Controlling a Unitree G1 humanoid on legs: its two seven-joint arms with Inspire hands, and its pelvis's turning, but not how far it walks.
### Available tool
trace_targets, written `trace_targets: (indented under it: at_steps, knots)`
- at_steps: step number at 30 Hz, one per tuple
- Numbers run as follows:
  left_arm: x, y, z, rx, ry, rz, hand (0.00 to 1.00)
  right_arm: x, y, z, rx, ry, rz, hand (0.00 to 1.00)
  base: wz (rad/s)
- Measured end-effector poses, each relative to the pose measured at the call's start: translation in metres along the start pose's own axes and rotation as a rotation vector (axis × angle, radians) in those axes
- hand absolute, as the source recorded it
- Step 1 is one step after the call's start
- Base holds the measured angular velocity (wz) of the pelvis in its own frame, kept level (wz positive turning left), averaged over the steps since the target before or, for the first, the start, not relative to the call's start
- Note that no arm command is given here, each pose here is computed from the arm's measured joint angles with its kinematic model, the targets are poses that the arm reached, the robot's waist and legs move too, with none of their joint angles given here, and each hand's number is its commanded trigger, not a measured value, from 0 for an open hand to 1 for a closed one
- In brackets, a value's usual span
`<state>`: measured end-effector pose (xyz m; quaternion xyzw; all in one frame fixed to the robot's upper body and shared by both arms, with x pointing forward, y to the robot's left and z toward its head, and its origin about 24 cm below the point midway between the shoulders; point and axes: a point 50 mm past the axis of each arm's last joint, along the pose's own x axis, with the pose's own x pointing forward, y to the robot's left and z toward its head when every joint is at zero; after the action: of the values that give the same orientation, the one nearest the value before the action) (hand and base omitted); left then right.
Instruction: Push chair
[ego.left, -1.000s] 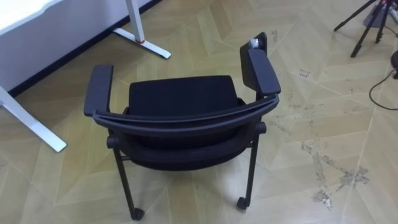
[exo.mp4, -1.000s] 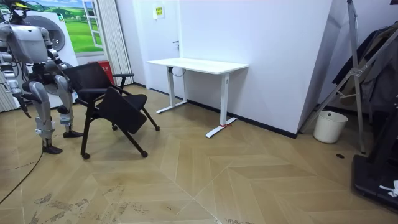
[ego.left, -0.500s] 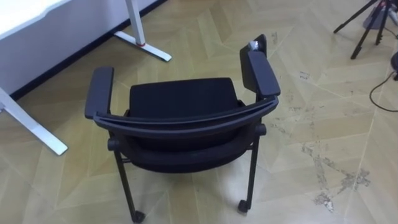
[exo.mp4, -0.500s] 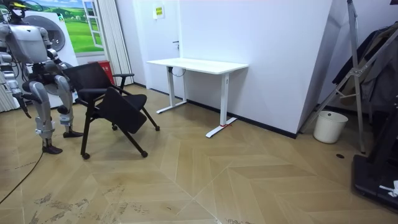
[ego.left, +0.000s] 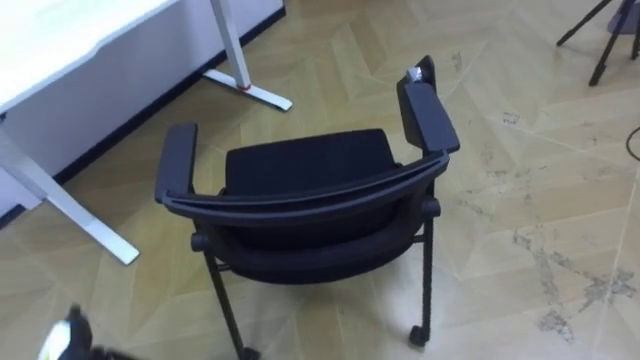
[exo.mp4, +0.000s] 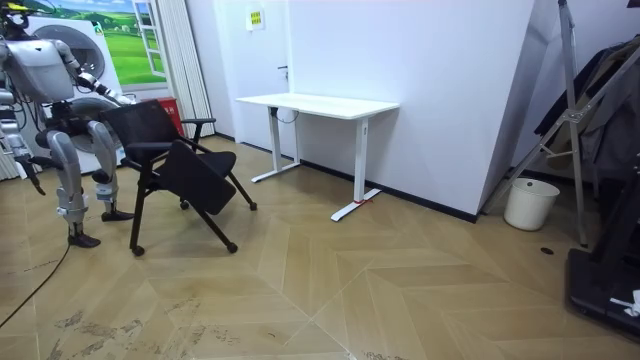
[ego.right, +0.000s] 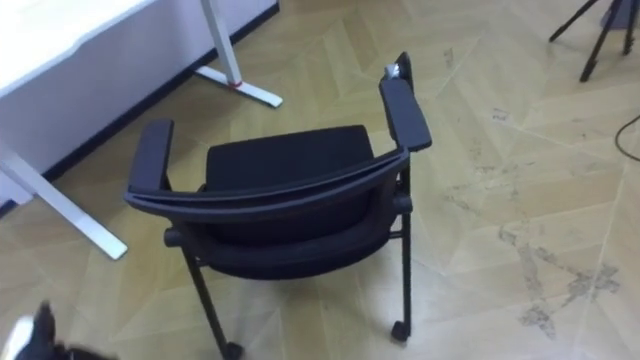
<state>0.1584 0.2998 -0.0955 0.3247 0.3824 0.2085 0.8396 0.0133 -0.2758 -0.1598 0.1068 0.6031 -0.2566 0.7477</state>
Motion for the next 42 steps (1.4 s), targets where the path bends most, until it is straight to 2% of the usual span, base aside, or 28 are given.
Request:
trace_targets:
  at_steps: [7,10,12,17,24,26,33,42]
  knots:
    - [0.003,0.021,0.041,0.039,-0.187,0.118,0.0,0.0,0.0,-0.001,-0.012,0.004,-0.005,0.0,-0.01]
    - [-0.002,0.036,0.073,0.032,-0.316,0.186,0.0,0.0,0.0,-0.001,-0.011,0.01,-0.001,0.0,0.0]
    - [-0.004,0.039,0.084,0.062,-0.371,0.208,0.0,0.0,0.001,-0.001,-0.012,0.014,0.004,0.0,0.02]
    - [-0.018,0.039,0.116,0.139,-0.533,0.237,0.0,0.0,0.003,0.001,-0.003,0.007,0.022,0.0,0.02]
    - [-0.029,0.035,0.134,0.266,-0.649,0.27,0.0,0.001,0.004,0.0,0.007,0.023,0.031,0.0,0.0]
    - [-0.035,0.03,0.141,0.303,-0.694,0.249,0.0,0.001,0.004,-0.002,0.009,0.027,0.041,0.0,0.0]
    - [-0.038,0.025,0.146,0.371,-0.722,0.203,0.0,0.001,0.005,0.0,0.005,0.018,0.045,0.0,0.0]
    - [-0.058,0.013,0.161,0.628,-0.908,0.083,0.0,0.002,0.005,0.019,-0.037,-0.013,0.035,0.0,0.02]
